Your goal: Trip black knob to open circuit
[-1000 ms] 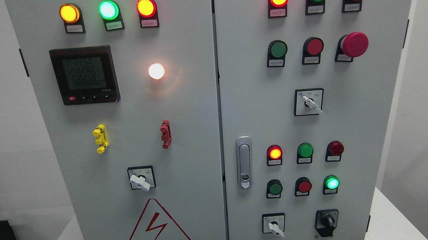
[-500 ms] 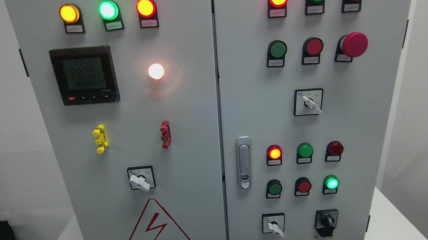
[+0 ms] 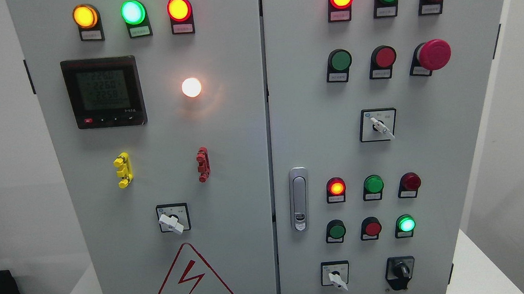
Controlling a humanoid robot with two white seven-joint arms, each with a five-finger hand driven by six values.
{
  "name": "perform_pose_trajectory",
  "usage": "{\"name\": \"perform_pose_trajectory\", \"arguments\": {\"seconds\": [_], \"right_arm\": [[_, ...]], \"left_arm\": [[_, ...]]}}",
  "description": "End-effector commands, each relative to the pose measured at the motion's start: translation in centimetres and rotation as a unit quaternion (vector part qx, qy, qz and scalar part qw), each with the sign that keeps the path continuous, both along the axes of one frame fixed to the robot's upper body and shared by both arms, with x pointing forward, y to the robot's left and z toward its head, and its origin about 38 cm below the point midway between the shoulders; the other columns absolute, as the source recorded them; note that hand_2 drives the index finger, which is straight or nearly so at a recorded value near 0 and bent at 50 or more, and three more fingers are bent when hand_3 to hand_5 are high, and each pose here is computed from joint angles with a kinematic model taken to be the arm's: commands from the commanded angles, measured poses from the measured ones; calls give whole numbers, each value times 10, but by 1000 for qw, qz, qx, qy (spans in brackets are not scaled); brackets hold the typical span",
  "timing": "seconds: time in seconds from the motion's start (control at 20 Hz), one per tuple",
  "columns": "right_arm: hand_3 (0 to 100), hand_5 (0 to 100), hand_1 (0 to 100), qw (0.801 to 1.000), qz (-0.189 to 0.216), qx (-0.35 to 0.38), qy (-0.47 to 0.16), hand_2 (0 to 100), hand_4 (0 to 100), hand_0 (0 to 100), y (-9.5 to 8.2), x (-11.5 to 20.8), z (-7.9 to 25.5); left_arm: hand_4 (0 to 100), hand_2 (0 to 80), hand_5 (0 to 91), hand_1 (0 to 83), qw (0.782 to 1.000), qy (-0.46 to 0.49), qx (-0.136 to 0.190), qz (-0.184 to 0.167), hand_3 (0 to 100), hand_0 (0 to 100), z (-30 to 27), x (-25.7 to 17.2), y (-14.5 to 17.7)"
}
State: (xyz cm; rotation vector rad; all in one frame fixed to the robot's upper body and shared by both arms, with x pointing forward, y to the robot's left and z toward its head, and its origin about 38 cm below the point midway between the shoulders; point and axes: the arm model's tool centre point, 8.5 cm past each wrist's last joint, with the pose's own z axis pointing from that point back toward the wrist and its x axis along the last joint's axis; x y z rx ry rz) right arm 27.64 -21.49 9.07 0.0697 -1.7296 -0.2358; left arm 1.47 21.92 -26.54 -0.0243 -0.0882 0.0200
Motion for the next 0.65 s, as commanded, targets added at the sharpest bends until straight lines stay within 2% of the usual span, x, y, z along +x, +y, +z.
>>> {"name": "perform_pose_trajectory", "arguments": {"seconds": [0.0, 0.6], "right_arm": [[80, 0, 0, 1000, 6, -1, -24, 0, 9, 23, 0, 0, 12], [28, 0, 0, 999, 7, -3, -31, 0, 0, 13, 0, 0, 14]], "left_arm": [[0, 0, 0, 389, 1000, 1, 0, 2, 0, 120, 0, 0, 0], [0, 0, 0, 389, 1000, 1, 0, 2, 0, 120, 0, 0, 0]]}}
